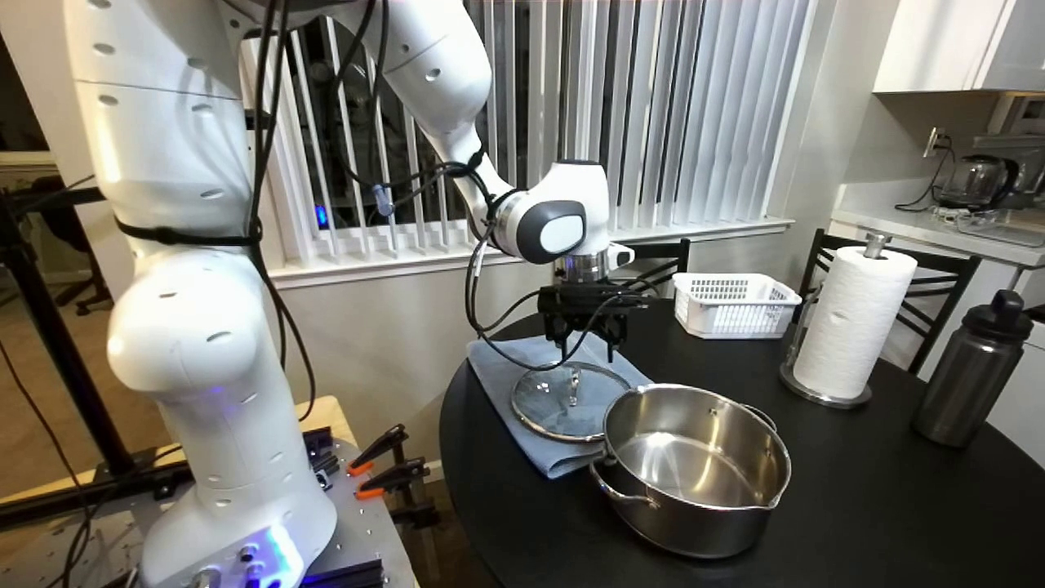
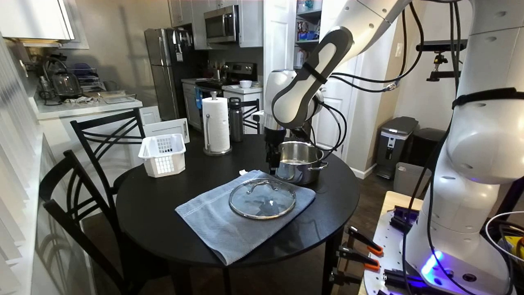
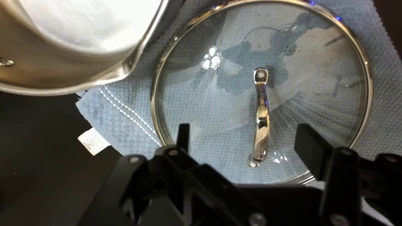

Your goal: Remove the glass lid from the pot.

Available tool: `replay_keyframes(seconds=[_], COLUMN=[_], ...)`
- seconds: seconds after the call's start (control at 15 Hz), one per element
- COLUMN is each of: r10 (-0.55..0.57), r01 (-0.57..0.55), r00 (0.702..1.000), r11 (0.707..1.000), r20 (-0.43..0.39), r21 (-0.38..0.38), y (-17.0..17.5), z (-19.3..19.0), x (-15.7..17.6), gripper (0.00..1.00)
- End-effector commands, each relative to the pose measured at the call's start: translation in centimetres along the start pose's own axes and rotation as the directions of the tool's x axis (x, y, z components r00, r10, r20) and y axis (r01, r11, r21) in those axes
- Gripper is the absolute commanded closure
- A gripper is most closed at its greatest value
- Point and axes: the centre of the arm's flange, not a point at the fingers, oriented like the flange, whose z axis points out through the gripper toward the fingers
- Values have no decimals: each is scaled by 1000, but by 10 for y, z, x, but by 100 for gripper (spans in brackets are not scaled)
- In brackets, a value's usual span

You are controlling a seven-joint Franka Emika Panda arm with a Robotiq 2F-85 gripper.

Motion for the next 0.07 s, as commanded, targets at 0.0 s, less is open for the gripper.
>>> replay_keyframes(seconds=[0.0], r10=[0], r01=[0], r00=[1000], r11=[1000], r20=[0], r21=[0], y=[0], z=[0], x=[0], gripper=[14])
